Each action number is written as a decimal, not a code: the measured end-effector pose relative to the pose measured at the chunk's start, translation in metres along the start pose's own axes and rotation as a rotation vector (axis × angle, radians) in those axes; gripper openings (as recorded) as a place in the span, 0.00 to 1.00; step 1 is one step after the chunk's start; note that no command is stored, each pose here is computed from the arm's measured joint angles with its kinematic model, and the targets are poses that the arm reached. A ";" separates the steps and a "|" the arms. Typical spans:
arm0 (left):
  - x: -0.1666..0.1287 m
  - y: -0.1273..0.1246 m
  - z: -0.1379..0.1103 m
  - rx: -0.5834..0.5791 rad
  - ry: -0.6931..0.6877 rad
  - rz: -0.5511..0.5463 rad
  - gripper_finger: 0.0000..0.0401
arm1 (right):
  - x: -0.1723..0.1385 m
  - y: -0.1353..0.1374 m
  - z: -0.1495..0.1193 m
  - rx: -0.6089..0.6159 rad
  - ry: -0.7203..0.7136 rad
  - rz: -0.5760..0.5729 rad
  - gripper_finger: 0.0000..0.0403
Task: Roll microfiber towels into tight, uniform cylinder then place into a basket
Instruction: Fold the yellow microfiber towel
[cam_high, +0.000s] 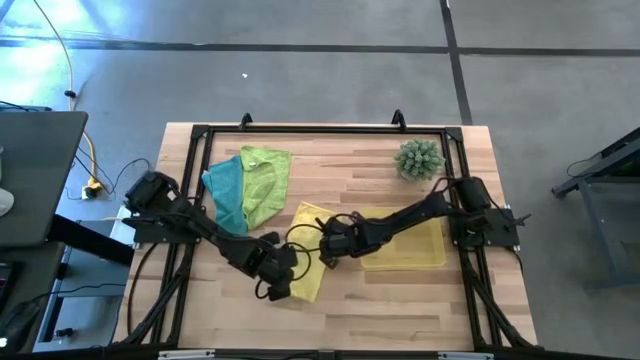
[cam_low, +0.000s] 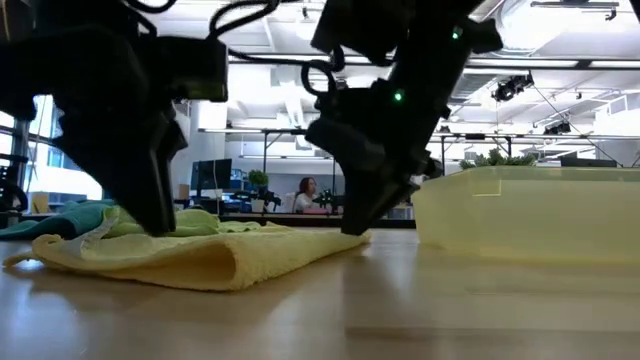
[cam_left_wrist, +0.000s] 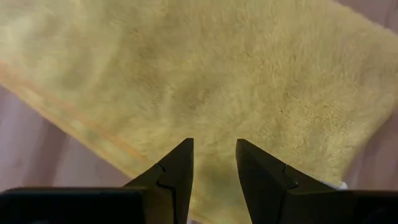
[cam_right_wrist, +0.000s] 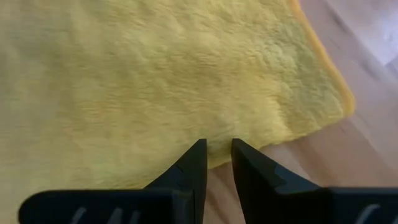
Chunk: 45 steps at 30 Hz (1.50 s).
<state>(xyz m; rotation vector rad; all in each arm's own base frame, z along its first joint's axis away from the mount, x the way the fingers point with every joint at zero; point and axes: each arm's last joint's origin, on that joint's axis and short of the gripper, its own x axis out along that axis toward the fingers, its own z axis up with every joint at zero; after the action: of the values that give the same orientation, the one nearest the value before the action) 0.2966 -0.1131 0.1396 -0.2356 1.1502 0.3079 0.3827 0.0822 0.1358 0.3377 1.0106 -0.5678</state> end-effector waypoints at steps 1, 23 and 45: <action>0.002 -0.001 -0.001 -0.008 0.015 -0.005 0.28 | 0.002 -0.002 0.000 -0.011 0.002 -0.005 0.16; -0.013 -0.027 0.005 -0.066 -0.168 -0.177 0.28 | 0.003 -0.048 0.039 -0.382 0.045 -0.106 0.16; 0.017 0.000 0.017 0.033 -0.216 0.103 0.28 | -0.066 0.030 -0.016 -0.495 -0.129 0.096 0.16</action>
<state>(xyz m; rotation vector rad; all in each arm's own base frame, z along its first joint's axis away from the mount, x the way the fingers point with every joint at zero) 0.3174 -0.1052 0.1307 -0.1108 0.9543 0.3947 0.3627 0.1337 0.1852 -0.0884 0.9687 -0.2355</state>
